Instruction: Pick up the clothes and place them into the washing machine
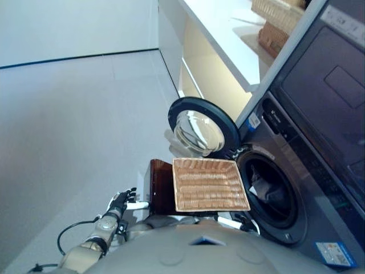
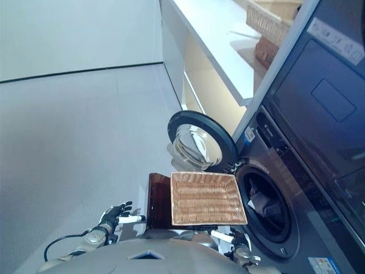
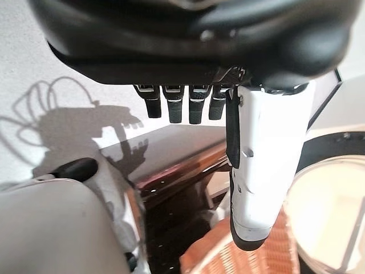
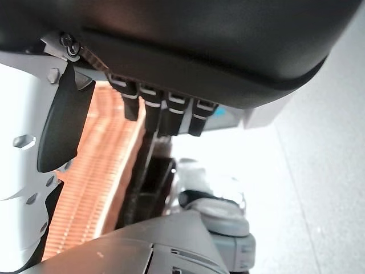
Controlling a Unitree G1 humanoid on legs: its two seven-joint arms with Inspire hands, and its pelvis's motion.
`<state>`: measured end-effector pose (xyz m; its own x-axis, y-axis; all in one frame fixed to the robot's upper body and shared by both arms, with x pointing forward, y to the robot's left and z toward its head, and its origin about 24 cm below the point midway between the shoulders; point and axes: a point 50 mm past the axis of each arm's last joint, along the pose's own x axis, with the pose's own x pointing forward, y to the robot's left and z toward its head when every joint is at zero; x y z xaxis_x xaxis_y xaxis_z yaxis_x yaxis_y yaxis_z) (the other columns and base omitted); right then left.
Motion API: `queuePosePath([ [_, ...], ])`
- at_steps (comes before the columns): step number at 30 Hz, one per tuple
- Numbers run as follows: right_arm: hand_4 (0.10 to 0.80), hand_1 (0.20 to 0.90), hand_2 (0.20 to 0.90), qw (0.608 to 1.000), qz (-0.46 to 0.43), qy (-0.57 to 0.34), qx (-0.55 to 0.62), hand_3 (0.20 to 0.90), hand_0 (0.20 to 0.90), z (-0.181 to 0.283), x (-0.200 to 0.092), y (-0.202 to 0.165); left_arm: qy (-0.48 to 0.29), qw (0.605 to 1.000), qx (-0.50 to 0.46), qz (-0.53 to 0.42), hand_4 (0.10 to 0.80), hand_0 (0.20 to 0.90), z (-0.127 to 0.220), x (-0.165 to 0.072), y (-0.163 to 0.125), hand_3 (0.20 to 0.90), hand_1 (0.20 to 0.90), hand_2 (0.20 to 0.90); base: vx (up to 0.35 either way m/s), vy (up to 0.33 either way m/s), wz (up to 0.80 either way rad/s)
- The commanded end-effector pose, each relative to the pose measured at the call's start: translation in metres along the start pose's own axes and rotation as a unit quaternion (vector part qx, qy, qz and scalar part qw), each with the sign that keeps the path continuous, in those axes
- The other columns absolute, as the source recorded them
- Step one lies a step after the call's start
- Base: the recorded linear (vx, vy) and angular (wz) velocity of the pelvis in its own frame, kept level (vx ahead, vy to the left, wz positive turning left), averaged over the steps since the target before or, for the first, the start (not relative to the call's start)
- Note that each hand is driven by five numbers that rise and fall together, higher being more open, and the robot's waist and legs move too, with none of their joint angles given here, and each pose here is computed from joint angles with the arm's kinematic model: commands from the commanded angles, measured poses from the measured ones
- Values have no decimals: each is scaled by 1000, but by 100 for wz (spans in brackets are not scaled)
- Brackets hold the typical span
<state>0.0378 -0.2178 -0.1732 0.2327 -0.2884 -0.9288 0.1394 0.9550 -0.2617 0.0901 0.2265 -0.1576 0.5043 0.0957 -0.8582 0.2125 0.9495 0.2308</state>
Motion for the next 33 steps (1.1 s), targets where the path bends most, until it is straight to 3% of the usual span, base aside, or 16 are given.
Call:
queuePosePath([
  [1, 800, 900, 900, 998, -44, -37, -7, 900, 900, 27, 5, -23, -56, 998, 17, -4, 800, 900, 30, 7, -5, 900, 900, 900, -225, 109, -54],
  [9, 800, 900, 900, 995, -63, -71, -6, 900, 900, 49, 6, -35, -59, 997, 2, 44, 800, 900, 33, 7, 25, 900, 900, 900, -209, 50, -32],
  [17, 800, 900, 900, 993, -63, -77, -72, 900, 900, 53, 6, -29, -60, 995, -61, 46, 800, 900, 29, 6, 8, 900, 900, 900, -297, -195, -23],
  [26, 800, 900, 900, 989, -95, -52, -99, 900, 900, 37, 5, -53, -40, 995, -79, 40, 800, 900, 16, 4, -5, 900, 900, 900, -313, -155, 34],
  [33, 800, 900, 900, 991, -94, -37, -86, 900, 900, 28, 4, -60, -32, 996, -79, 24, 800, 900, 15, 4, -9, 900, 900, 900, -166, 22, 9],
])
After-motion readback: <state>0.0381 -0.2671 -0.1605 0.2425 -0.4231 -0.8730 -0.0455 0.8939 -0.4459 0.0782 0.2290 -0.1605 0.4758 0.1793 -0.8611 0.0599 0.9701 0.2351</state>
